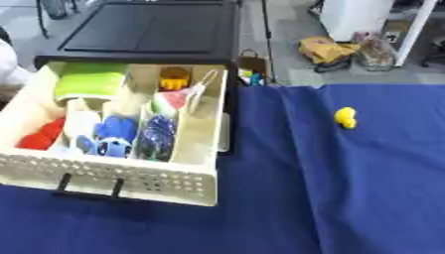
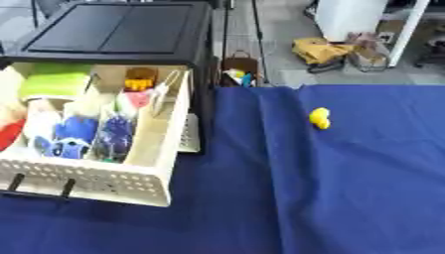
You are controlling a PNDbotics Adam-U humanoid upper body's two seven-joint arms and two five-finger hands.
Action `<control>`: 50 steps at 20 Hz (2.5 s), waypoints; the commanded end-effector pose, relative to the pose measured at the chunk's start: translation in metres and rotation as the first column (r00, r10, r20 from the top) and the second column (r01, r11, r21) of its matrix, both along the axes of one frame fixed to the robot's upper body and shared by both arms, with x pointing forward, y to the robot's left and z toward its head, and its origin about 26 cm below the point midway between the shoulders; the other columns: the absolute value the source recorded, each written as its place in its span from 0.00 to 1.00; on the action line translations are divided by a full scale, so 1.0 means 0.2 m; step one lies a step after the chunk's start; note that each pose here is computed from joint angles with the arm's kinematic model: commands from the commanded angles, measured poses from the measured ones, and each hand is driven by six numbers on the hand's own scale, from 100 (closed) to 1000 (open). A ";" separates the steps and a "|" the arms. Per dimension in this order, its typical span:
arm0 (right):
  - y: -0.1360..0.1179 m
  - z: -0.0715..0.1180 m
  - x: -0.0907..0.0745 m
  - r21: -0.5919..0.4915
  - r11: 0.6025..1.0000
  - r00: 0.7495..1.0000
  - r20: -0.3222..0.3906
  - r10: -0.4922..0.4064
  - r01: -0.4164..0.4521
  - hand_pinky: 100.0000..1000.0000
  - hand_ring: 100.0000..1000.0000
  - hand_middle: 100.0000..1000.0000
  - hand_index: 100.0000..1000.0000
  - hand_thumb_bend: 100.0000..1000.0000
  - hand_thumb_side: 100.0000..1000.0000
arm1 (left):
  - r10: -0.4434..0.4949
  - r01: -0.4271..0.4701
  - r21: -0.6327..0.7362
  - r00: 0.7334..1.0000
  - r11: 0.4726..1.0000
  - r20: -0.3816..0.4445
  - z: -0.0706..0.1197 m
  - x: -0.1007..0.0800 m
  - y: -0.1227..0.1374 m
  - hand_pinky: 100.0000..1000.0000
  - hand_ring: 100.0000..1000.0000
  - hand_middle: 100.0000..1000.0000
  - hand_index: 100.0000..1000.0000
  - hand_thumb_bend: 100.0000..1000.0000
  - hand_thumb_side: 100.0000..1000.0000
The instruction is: Pick up objects from table and place into drawer.
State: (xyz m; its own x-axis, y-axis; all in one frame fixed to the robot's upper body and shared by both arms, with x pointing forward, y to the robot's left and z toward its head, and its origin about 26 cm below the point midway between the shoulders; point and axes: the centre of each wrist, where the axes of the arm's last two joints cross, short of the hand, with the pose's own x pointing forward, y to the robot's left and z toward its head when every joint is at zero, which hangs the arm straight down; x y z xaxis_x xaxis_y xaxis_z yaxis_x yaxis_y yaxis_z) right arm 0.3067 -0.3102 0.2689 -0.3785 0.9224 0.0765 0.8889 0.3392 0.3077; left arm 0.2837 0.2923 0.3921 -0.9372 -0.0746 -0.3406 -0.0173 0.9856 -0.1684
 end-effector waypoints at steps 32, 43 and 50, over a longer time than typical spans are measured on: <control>-0.08 0.28 0.09 -0.190 0.978 0.963 -0.232 -0.134 0.091 0.75 0.81 0.60 0.84 0.23 1.00 | -0.161 0.167 -0.027 0.973 0.986 0.167 0.05 -0.04 0.01 0.23 0.40 0.42 0.62 0.22 1.00; -0.23 0.11 0.25 -0.328 0.934 0.728 -0.605 -0.323 0.142 0.79 0.84 0.65 0.91 0.30 1.00 | -0.183 0.187 -0.010 0.971 0.982 0.155 0.05 -0.04 -0.01 0.23 0.40 0.42 0.62 0.22 1.00; -0.34 0.03 0.33 -0.373 0.910 0.514 -0.753 -0.411 0.182 0.82 0.87 0.68 0.93 0.33 1.00 | -0.203 0.207 -0.008 0.967 0.978 0.151 0.05 -0.03 -0.02 0.23 0.40 0.42 0.63 0.22 1.00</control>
State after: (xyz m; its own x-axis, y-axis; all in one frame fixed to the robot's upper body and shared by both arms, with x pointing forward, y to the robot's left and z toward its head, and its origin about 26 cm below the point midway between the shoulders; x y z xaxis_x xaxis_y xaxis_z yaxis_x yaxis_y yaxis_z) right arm 0.3733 -0.3679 0.2634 -0.0037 1.0000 0.0009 0.7834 0.0035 -0.6215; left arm 0.2833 0.2887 0.3951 -0.9248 0.0686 -0.3741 0.1285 0.9821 -0.1376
